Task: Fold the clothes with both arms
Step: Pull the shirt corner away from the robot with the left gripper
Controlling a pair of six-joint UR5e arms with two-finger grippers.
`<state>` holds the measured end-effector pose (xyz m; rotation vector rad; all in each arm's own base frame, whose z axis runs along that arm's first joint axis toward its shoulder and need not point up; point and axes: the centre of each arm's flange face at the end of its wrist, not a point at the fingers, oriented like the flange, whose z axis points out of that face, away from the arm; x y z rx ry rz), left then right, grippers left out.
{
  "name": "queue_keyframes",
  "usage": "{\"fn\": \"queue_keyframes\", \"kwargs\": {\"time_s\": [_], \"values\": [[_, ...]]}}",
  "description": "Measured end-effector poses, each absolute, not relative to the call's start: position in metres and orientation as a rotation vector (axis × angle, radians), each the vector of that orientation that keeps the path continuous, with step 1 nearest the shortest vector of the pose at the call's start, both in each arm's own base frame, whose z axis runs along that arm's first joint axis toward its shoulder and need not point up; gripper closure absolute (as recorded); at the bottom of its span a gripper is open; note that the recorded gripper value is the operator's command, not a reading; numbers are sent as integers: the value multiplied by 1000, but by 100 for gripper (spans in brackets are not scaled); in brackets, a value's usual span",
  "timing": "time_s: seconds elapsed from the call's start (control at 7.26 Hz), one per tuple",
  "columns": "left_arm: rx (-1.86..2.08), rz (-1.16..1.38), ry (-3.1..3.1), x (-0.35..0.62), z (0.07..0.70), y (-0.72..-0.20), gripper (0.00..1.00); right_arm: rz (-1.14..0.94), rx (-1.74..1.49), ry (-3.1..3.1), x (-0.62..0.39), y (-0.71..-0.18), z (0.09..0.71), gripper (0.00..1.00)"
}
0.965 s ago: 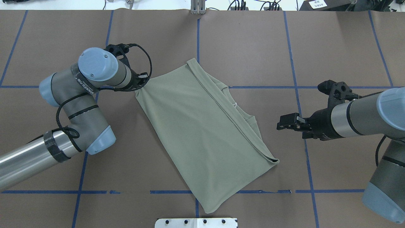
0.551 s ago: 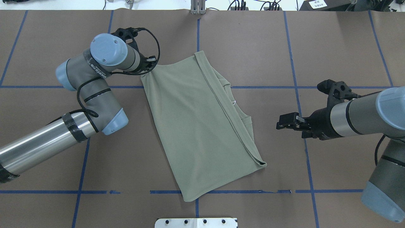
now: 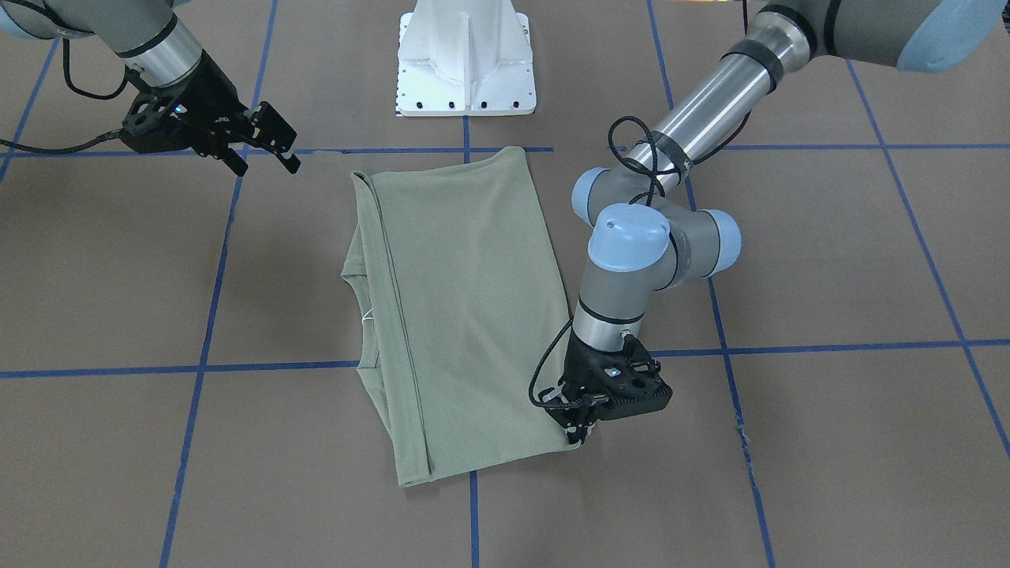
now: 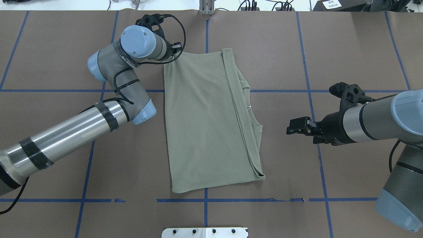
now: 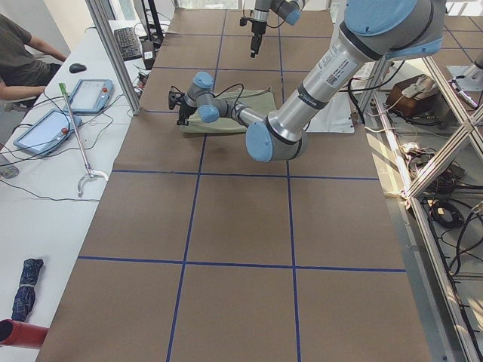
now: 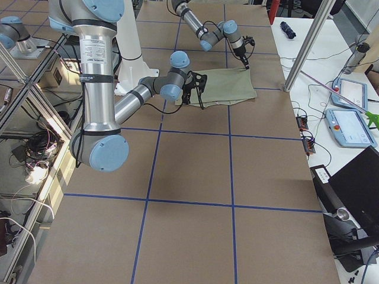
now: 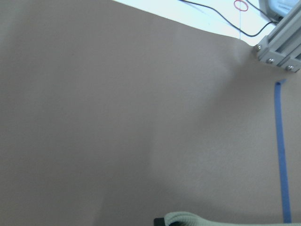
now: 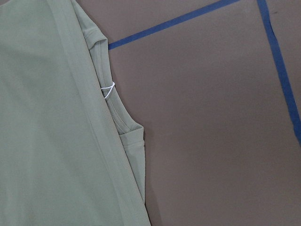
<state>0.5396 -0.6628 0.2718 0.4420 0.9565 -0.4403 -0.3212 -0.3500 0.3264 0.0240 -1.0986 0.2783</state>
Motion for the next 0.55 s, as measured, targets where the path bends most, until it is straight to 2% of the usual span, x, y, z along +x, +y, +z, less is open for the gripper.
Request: {"fn": "queue_keyframes", "kwargs": {"time_s": [0.41,0.55], "values": [[520,-443,978,561,256,-689,100,281,33,-1099,-321,-350,325,0],[536,-444,972,561,256,-692,88,284,38,-1098,-321,-350,325,0]]}}
